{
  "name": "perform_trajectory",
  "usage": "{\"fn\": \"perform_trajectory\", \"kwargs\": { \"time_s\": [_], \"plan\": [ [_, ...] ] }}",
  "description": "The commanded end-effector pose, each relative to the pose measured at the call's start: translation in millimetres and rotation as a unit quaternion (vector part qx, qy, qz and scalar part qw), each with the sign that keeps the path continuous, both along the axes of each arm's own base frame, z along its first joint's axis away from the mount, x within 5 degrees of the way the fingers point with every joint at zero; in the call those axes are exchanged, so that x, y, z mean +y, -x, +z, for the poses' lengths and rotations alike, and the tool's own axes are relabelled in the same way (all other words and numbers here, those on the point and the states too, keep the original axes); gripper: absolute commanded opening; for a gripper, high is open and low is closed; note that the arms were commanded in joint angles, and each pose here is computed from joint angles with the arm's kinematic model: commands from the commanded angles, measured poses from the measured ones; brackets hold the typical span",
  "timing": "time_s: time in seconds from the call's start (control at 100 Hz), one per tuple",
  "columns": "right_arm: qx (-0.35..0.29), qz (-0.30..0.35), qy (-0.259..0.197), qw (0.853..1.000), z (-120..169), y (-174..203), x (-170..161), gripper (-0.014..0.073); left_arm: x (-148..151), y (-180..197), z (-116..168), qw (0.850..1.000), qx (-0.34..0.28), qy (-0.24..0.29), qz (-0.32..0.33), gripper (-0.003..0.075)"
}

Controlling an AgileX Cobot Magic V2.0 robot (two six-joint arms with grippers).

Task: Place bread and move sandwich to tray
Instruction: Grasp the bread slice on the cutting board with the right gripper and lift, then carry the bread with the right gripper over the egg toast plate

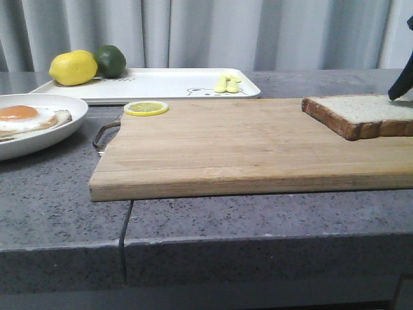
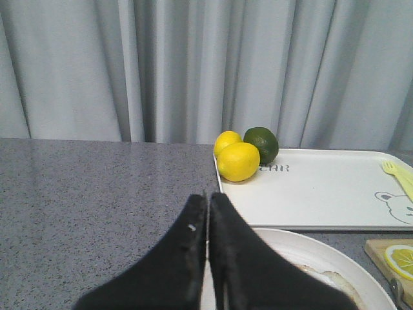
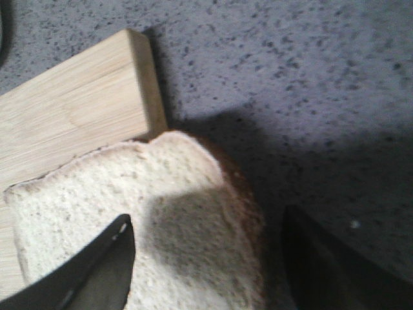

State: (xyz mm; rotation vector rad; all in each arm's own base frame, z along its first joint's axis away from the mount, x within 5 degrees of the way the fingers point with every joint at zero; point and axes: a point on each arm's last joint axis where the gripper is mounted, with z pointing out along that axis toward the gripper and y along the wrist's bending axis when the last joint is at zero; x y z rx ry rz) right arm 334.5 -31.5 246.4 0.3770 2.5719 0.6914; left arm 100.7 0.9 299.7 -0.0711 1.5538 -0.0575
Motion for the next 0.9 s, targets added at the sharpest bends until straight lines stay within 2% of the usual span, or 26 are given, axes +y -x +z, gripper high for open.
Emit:
{"fn": "perform_trajectory", "kwargs": {
  "time_s": [0.0, 0.12, 0.31, 0.46, 0.58, 0.73, 0.89],
  "plan": [
    [-0.029, 0.002, -0.022, 0.999, 14.0, -4.3, 0.7, 0.0435, 0.4, -0.3, 19.2, 0.998, -0.055, 0.006, 0.001, -0.0020],
    [-0.018, 0.007, -0.028, 0.999, 9.4, -5.0, 1.4, 0.0318, 0.4, -0.2, 19.7, 0.998, -0.058, 0.006, 0.002, -0.0020],
    [-0.016, 0.009, -0.029, 0.999, 9.3, -4.7, 1.7, -0.0071, 0.4, -0.1, 20.6, 0.998, -0.063, 0.006, 0.002, -0.0020],
    [-0.019, 0.013, -0.042, 0.999, 14.9, -2.1, 4.4, -0.0062, 0.4, -0.1, 20.6, 0.998, -0.063, 0.006, 0.002, -0.0020],
    [-0.065, 0.030, -0.064, 0.995, 37.3, 1.4, 10.6, -0.0062, 0.4, -0.1, 20.6, 0.998, -0.063, 0.006, 0.002, -0.0020],
    [-0.123, 0.047, -0.148, 0.980, 69.3, 3.6, 25.9, -0.0062, 0.4, -0.1, 20.6, 0.998, -0.063, 0.006, 0.002, -0.0020],
    [-0.154, 0.071, -0.207, 0.964, 87.0, -0.9, 59.1, -0.0062, 0.4, -0.1, 20.8, 0.998, -0.064, 0.006, 0.002, -0.0020]
  ]
}}
